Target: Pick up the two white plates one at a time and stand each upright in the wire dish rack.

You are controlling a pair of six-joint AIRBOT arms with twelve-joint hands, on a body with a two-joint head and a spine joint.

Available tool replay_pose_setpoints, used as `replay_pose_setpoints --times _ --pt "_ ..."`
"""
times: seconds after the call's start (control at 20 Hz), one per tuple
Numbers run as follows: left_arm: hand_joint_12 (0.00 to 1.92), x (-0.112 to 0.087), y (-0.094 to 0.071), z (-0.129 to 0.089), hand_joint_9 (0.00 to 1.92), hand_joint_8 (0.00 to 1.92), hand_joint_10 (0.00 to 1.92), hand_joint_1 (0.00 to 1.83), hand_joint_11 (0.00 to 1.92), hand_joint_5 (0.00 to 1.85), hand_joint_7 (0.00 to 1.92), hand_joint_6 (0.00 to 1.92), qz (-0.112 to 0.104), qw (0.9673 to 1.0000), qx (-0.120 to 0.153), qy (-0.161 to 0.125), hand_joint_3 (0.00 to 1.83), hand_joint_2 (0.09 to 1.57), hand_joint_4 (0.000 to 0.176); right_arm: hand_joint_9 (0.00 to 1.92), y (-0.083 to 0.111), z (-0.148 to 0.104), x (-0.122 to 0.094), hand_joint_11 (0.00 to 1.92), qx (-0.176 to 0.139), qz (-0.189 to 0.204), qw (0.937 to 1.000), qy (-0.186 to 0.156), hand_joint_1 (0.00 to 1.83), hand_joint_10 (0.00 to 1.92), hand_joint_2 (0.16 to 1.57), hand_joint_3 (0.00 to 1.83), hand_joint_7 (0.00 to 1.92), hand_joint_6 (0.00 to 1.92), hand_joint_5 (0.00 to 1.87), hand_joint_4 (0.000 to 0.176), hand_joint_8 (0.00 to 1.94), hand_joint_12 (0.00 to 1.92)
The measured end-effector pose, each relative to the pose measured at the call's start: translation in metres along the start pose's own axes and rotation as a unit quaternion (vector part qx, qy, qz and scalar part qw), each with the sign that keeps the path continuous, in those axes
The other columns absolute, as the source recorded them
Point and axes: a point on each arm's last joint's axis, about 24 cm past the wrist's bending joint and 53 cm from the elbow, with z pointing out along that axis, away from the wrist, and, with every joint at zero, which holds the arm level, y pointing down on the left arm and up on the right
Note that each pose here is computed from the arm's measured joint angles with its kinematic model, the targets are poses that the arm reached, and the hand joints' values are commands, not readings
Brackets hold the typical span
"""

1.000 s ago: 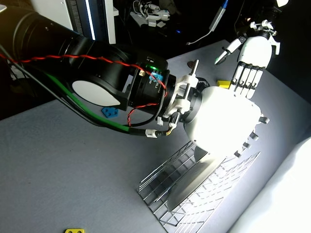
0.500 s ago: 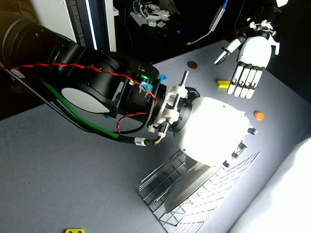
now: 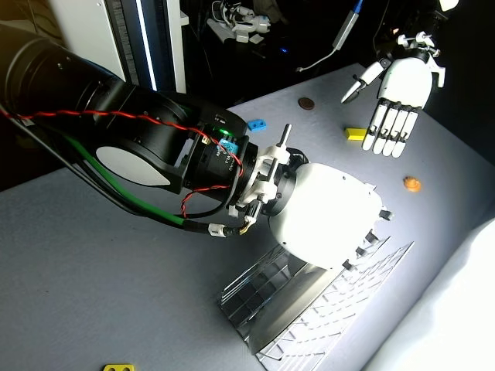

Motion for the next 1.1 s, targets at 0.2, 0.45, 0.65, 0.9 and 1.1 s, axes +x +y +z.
replay_pose_setpoints --times 0.2,0.45,0.65,0.9,1.1 --pt "0.00 0.000 0.000 0.000 0.00 0.00 0.00 0.00 0.00 0.04 0.01 0.00 0.000 1.0000 0.000 0.000 0.00 1.14 0.000 0.95 -0.007 0.001 0.006 0.83 -0.002 -0.018 0.9998 0.005 1.38 1.02 1.09 0.00 1.05 0.98 0.96 0.000 0.96 1.14" --pt "0.00 0.000 0.000 0.000 0.00 0.00 0.00 0.00 0.00 0.02 0.00 0.00 0.000 1.0000 0.000 0.000 0.00 1.14 0.000 0.92 -0.015 0.001 0.011 0.80 0.000 -0.027 0.9996 0.009 1.38 1.07 1.10 0.00 1.02 1.02 0.94 0.000 1.00 1.17" --pt "0.00 0.000 0.000 0.000 0.00 0.00 0.00 0.00 0.00 0.03 0.00 0.00 0.000 1.0000 0.000 0.000 0.01 1.15 0.000 0.93 -0.017 0.001 0.014 0.80 -0.004 -0.035 0.9993 0.012 1.38 1.06 1.10 0.00 1.03 1.03 0.94 0.000 0.98 1.18" --pt "0.00 0.000 0.000 0.000 0.00 0.01 0.00 0.00 0.00 0.04 0.02 0.01 0.000 1.0000 0.000 0.000 0.00 1.13 0.000 0.93 -0.017 0.001 0.015 0.81 -0.004 -0.036 0.9993 0.012 1.38 1.05 1.10 0.00 1.03 1.00 0.96 0.000 1.00 1.18" --pt "0.00 0.000 0.000 0.000 0.00 0.00 0.00 0.00 0.00 0.04 0.02 0.00 0.000 1.0000 0.000 0.000 0.00 1.14 0.000 0.89 -0.019 0.001 0.016 0.75 -0.007 -0.039 0.9991 0.013 1.37 1.12 1.11 0.00 1.00 1.05 0.91 0.000 1.05 1.21"
